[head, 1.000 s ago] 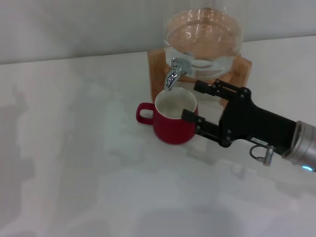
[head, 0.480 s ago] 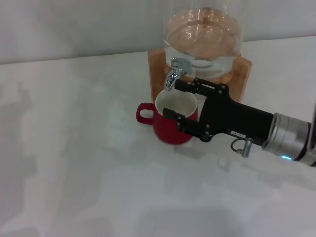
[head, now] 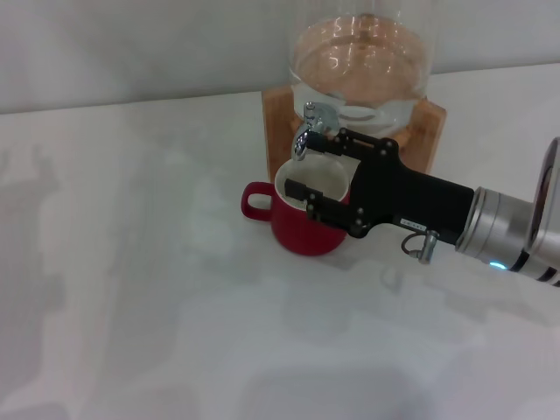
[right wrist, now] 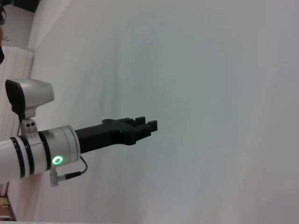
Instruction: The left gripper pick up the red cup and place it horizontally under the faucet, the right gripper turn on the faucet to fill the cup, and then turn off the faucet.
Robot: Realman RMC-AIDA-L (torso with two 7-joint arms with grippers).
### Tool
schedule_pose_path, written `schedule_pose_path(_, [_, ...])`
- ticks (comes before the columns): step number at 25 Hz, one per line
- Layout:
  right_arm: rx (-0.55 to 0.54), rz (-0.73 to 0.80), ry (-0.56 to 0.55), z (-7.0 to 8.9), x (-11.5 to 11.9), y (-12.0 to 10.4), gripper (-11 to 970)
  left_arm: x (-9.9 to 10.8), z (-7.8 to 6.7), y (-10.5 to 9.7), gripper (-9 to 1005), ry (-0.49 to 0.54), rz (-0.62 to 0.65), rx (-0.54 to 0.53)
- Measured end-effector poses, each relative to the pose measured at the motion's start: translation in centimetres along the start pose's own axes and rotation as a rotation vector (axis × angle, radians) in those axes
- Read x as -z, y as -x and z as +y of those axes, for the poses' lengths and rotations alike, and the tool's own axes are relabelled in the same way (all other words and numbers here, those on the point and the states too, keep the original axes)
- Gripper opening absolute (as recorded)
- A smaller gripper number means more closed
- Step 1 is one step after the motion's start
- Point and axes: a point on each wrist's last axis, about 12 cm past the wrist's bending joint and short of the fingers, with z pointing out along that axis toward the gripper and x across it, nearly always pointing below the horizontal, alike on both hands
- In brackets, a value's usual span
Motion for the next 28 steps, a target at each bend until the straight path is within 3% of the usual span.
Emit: schedule_pose_path(28, [0.012,0.025,-0.09,-0.8,1.3,-0.4,632,0.1,-0.2,0.0,419,-0.01,-0.002,-0.008])
